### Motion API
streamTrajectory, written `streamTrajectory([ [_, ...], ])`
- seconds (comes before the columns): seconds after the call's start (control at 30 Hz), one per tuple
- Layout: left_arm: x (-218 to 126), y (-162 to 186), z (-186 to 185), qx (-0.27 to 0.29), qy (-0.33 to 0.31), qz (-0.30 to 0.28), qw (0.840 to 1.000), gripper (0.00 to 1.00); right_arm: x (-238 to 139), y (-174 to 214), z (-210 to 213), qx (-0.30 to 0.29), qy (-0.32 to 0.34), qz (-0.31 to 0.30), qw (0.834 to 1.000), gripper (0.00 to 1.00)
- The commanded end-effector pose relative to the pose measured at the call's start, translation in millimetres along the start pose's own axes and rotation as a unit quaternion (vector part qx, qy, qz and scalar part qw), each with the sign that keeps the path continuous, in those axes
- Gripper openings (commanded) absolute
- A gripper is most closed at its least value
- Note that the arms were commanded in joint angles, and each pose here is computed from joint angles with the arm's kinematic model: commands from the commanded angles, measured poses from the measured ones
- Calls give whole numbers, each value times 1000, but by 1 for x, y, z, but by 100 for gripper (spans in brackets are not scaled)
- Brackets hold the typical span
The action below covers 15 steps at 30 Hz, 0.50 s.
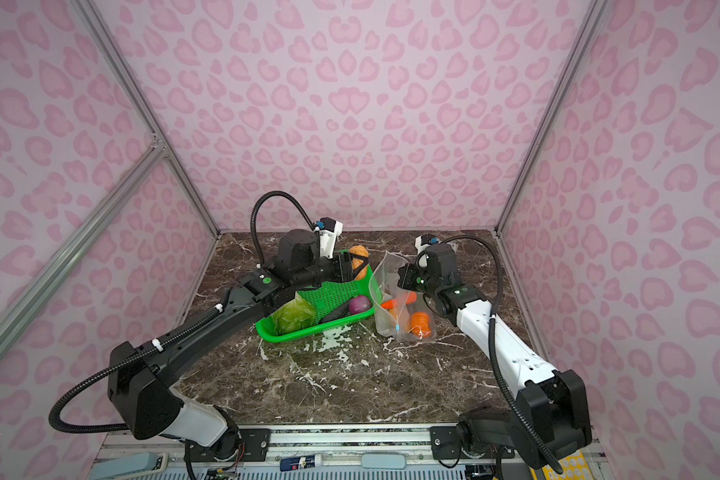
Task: Place the food in the zip-top bag and seal the zipper
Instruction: 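Carry the yellow potato with the left gripper to the bag's mouth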
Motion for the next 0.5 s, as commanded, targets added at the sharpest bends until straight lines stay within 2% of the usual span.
streamTrajectory([
  [0.0, 1, -10, -29, 9, 40, -31, 999, 51, -4, -8, 0, 3, 3, -22, 1000, 0],
  [0.27, 33, 13, -54, -5, 73, -21, 997, 51, -13, -4, -1, 25, 2, -36, 999, 0],
  [0.47, 59, 38, -45, -15, 56, 5, 998, 51, -17, -1, -2, 35, 1, -42, 998, 0],
])
Point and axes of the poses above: each gripper's point midway between its finger pads, its own x axis out along the fingers, its own z axis along the line the jaws close on, y = z × x, the point moved 1 cm from there along -x, back along the fingers, and after that the axes turned 9 degrees about -x, right-handed, at the moved point
